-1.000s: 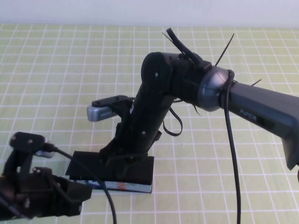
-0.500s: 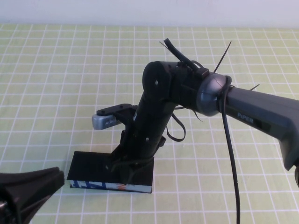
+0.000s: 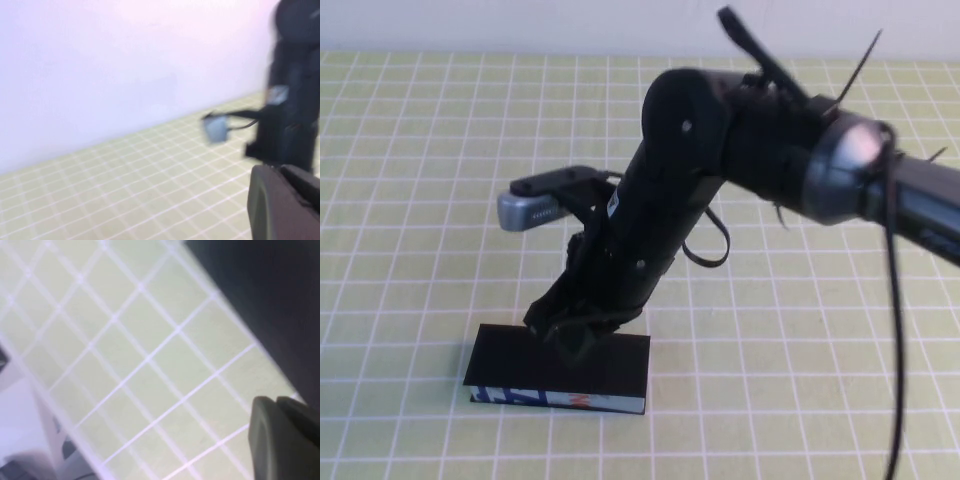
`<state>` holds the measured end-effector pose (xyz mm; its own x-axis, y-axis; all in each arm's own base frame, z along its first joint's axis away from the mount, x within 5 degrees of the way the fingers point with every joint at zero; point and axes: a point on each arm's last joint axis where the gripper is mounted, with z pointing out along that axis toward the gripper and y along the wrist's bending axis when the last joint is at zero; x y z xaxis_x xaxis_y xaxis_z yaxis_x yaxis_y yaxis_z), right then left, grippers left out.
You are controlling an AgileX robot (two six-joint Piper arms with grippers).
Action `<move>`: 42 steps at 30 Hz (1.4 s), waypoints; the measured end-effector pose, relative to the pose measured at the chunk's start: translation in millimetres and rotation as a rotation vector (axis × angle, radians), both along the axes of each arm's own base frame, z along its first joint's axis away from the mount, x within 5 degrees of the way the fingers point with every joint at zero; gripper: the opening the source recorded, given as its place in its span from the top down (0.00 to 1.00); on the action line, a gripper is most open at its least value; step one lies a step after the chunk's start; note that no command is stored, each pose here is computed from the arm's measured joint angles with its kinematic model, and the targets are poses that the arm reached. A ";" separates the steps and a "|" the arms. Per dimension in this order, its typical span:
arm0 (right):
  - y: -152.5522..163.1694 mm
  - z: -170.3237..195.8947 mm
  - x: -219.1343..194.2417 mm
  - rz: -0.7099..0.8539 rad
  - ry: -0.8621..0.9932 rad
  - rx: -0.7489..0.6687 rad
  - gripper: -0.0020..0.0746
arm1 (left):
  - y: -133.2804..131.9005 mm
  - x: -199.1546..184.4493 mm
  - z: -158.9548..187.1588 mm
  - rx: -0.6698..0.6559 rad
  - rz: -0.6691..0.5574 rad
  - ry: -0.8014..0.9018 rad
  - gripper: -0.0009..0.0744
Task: Return glasses to glasses case
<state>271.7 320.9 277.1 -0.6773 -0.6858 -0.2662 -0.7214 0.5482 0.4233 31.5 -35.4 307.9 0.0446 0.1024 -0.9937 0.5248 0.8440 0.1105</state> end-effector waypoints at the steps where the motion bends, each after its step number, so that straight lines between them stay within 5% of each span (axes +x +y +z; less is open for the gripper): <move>1: -1.8 11.4 -7.4 0.005 -0.019 0.012 0.99 | 2.8 -2.0 -2.1 0.001 0.024 -0.011 0.99; 9: -43.2 67.7 -75.8 -0.002 -0.149 0.059 0.99 | 12.6 3.4 -42.8 -0.064 0.147 0.007 0.99; 18: -137.8 90.1 -145.5 -0.160 -0.269 0.138 0.99 | 15.7 23.1 -109.0 -0.091 0.241 0.074 0.99; 30: -225.3 51.5 -205.9 -0.355 -0.461 0.357 0.99 | 17.1 24.1 -110.3 -0.109 0.257 0.055 0.99; 36: -234.4 14.9 -208.7 -0.413 -0.547 0.476 0.99 | 17.1 24.1 -110.3 -0.107 0.256 0.054 0.99; 42: -235.9 -20.0 -208.8 -0.413 -0.521 0.409 0.99 | 17.2 24.2 -110.1 -0.108 0.257 0.052 0.99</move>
<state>63.0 85.0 257.1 -0.5747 -0.1841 -0.7974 -0.6541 0.6890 0.3123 55.7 -18.3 197.8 -0.0202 -0.0031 -0.9998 0.2942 0.9557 -0.0089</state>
